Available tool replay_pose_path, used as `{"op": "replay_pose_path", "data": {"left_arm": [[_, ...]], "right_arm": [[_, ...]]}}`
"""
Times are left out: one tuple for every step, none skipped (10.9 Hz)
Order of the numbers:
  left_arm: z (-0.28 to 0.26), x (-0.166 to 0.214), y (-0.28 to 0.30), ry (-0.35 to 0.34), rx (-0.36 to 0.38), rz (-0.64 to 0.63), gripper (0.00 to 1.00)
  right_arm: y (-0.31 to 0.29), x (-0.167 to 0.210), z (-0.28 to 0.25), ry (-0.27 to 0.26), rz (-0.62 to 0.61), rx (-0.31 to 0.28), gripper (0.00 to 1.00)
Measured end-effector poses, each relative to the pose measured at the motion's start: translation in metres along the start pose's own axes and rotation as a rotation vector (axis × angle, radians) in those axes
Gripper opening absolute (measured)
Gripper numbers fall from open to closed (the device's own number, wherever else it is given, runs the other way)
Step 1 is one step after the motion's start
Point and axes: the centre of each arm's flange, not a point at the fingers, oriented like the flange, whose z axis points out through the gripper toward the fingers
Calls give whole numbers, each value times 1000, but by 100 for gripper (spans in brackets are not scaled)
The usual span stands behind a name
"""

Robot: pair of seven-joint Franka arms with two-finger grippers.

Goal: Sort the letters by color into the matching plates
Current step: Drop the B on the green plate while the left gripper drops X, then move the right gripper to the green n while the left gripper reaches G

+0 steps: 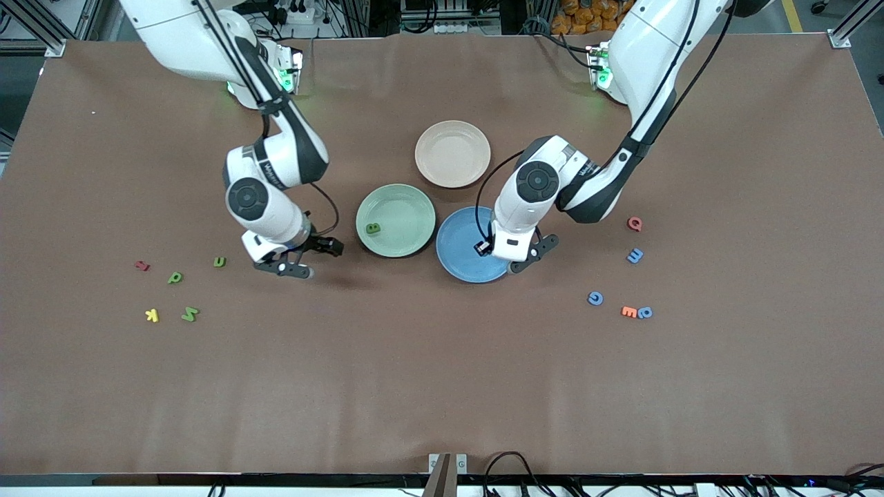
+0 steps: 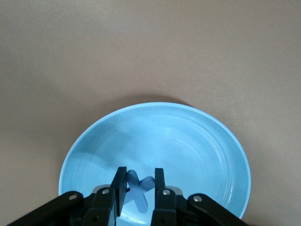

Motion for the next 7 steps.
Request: {"op": "replay_pose_path", "data": {"left_arm": [[2, 1, 1, -1, 1, -5, 28], [3, 5, 0, 2, 3, -11, 29], [3, 10, -2, 8, 5, -16, 30], [3, 13, -2, 14, 6, -16, 39], [2, 15, -2, 18, 4, -17, 52], [0, 17, 0, 21, -1, -18, 66], [-3, 18, 1, 24, -7, -19, 79]], "right_arm": [[17, 11, -2, 2, -8, -2, 100], [33, 20, -3, 3, -9, -6, 100], [49, 28, -4, 9, -21, -21, 100], [64, 35, -5, 13, -37, -41, 100], [78, 40, -5, 14, -57, -58, 100], [88, 44, -5, 13, -89, -71, 100], [98, 47, -5, 10, -126, -76, 100]]}}
